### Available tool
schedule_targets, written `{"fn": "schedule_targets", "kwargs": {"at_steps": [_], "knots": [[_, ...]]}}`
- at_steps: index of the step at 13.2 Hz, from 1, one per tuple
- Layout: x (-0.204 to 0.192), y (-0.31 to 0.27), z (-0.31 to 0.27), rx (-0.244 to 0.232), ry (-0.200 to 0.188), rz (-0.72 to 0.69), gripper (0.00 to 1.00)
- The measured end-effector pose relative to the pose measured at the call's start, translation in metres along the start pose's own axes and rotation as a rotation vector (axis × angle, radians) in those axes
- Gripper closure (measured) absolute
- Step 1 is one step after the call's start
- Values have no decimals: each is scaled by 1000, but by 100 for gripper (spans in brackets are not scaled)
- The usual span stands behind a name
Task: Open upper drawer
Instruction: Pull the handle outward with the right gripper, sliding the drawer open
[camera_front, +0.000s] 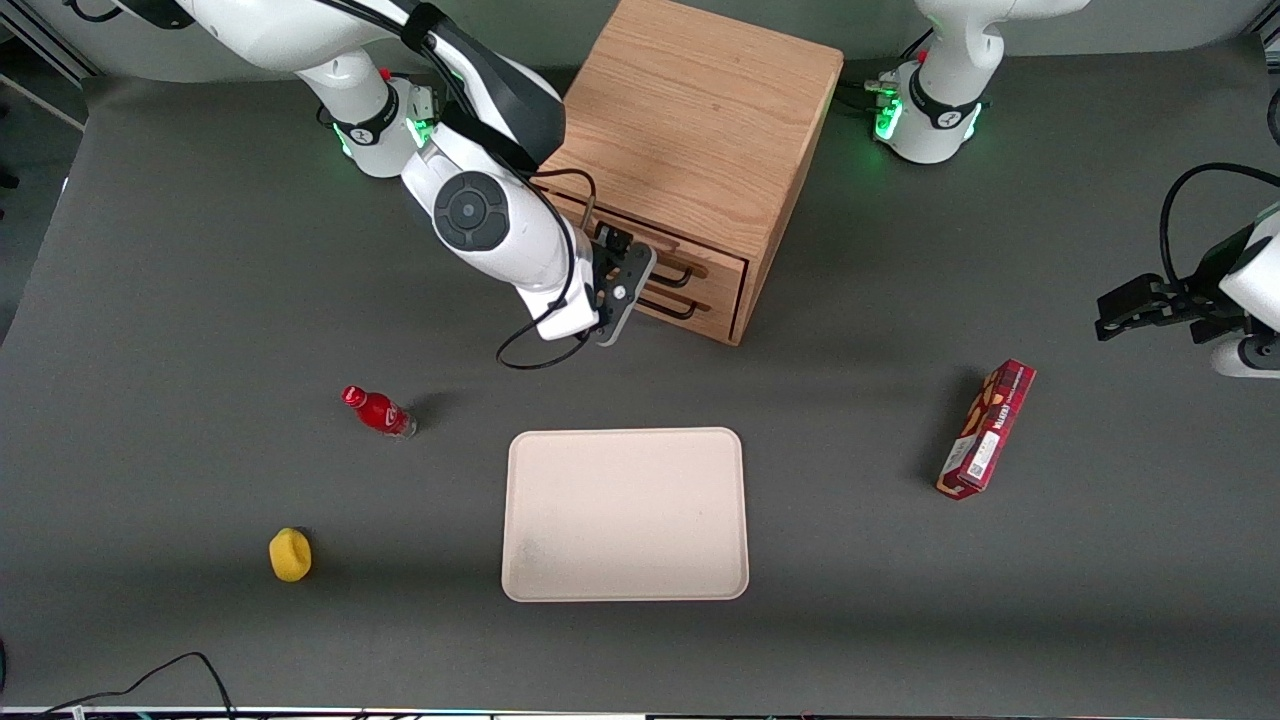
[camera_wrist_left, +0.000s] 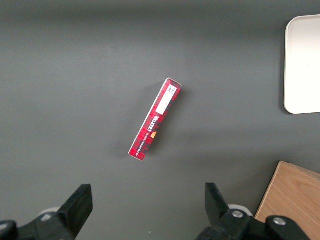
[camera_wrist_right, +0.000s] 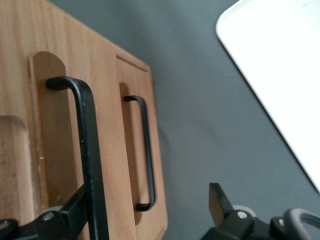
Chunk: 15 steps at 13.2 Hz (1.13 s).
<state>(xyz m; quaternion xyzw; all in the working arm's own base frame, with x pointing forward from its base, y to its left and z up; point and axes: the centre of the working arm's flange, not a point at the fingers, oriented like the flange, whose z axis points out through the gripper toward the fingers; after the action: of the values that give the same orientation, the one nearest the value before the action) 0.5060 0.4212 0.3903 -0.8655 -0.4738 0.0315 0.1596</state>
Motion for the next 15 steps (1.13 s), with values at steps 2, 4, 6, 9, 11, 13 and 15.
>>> {"fn": "schedule_targets", "kwargs": {"at_steps": [2,4,6,9,11,13,15], "knots": [[-4,20,1,-17,9,-10,0],[-10,40,0,-25,12,0,0],[-13,58,-8,-41,30,21,0],[-17,78,-18,-51,47,52,0],[-22,95,-27,-36,74,62,0],[-28,111,-33,-35,87,60,0],[-33,124,-39,-46,95,68,0]]}}
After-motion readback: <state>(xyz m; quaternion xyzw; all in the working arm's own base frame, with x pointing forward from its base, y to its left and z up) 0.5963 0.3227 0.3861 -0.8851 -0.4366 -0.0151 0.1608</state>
